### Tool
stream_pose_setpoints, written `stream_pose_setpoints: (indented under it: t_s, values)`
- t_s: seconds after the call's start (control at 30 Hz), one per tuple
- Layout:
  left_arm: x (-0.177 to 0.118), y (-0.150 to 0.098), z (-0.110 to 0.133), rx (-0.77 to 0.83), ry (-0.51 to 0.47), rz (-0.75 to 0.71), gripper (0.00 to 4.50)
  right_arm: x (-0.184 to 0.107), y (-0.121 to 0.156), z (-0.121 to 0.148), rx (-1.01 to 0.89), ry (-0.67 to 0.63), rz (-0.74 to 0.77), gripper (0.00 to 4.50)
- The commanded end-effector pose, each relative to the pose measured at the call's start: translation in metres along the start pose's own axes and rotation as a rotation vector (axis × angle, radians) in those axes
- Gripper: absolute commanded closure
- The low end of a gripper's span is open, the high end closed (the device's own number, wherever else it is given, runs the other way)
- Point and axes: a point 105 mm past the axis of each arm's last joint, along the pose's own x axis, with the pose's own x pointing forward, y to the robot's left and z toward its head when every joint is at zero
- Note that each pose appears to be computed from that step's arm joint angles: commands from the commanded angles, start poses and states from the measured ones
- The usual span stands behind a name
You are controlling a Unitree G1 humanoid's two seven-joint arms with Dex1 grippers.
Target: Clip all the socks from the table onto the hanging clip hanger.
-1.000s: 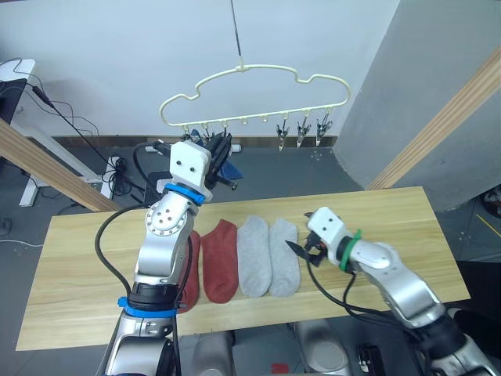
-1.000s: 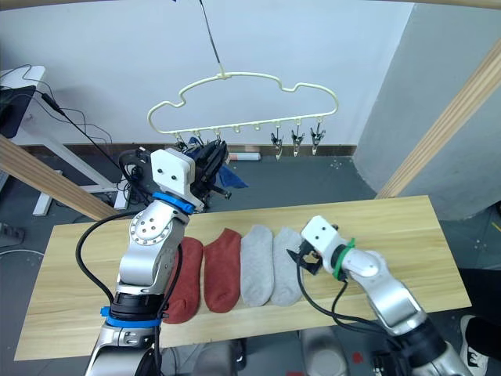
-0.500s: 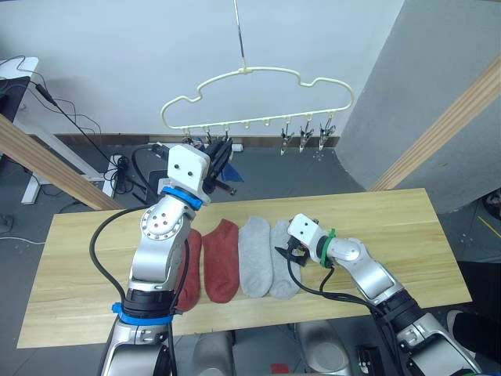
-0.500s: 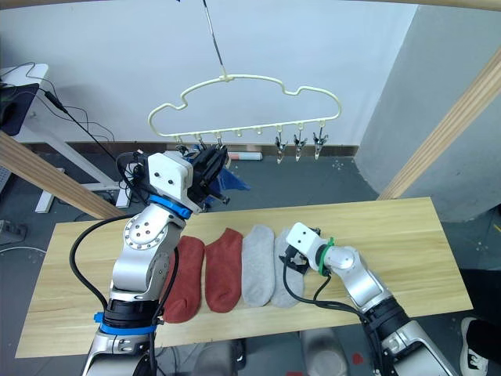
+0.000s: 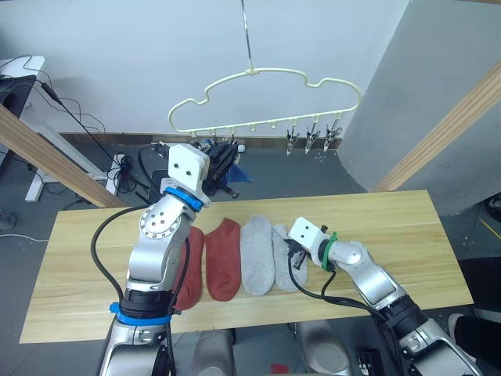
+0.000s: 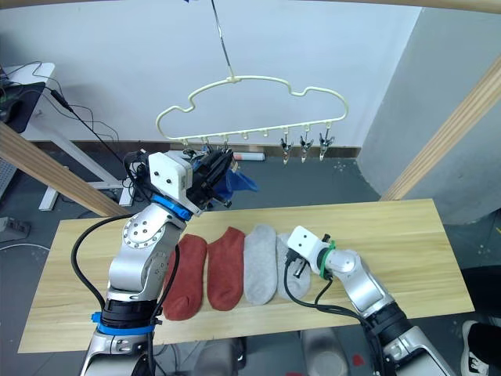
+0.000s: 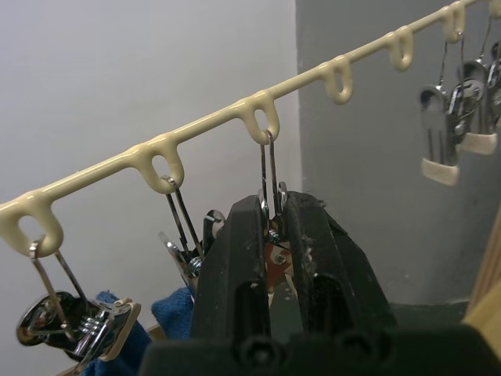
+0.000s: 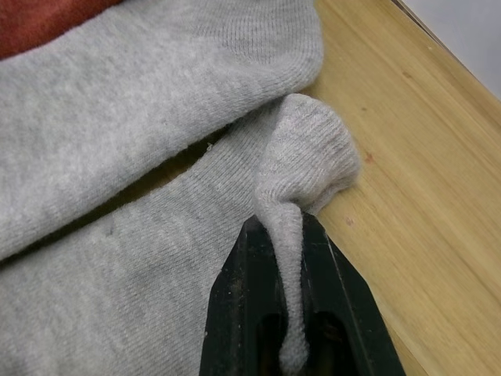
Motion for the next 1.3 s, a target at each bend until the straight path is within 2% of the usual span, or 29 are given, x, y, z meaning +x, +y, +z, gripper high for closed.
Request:
stream_pose_setpoints:
  t_s: [0.03,0.2,0.43,0.67,0.93,1.3]
  values:
    - [-0.003,-0.004,0.012,-0.03,-0.027,-0.056,4.42,-0.014,-0.014,0.016,-0.082,-0.033,-0.05,4.5]
    - [-0.003,-0.007,0.016,-0.093,-0.023,-0.107,4.42,-0.029,-0.022,0.076,-0.191,-0.205,-0.073,4.5]
    - [-0.002,-0.008,0.019,-0.142,-0.008,-0.134,4.42,-0.027,-0.027,0.133,-0.253,-0.364,-0.087,4.5]
    - [-0.004,-0.008,0.019,-0.156,0.007,-0.144,4.42,-0.018,-0.03,0.15,-0.16,-0.447,-0.113,4.5]
    - [-0.004,-0.009,0.018,-0.163,0.014,-0.148,4.42,-0.018,-0.033,0.152,0.005,-0.503,-0.115,4.5]
    - [-0.005,-0.011,0.016,-0.168,0.019,-0.147,4.42,-0.021,-0.025,0.168,0.02,-0.569,-0.063,4.5]
